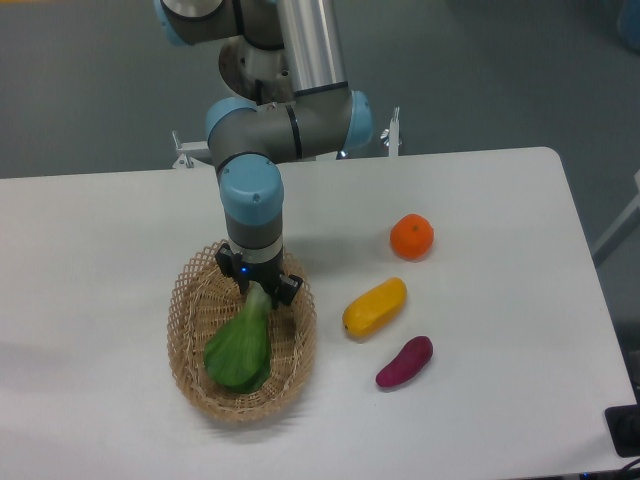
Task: Pick up the green vegetable from the basket
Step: 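Lower the gripper and close it on the bok choy stem, then lift the bok choy out of the basket and carry it aside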
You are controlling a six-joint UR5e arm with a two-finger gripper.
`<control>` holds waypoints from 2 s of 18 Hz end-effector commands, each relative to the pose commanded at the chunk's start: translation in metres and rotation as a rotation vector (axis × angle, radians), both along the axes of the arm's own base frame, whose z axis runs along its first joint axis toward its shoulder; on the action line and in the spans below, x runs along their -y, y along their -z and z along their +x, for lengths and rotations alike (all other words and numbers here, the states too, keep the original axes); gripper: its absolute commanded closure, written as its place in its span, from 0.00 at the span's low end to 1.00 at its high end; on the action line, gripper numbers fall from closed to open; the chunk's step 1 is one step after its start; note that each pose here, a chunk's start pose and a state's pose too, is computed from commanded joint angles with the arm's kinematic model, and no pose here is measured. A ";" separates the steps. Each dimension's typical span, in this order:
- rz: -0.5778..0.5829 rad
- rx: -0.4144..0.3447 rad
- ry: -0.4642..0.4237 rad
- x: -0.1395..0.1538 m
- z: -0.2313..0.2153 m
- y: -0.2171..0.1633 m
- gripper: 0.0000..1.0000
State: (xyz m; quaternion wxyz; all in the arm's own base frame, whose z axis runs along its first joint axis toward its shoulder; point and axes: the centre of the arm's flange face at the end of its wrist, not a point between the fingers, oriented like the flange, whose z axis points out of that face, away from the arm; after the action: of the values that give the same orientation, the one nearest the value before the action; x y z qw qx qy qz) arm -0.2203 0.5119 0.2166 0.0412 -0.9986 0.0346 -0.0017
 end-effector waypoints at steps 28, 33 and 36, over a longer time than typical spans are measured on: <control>0.253 -0.244 0.044 0.065 -0.179 -0.173 0.68; 0.209 -0.271 0.091 0.112 -0.227 -0.172 0.68; 0.181 -0.286 0.128 0.146 -0.259 -0.164 0.68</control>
State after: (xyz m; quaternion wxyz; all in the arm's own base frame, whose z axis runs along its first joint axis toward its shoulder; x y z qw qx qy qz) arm -0.4794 0.3664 0.3810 0.1255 -0.9765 0.1035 0.1411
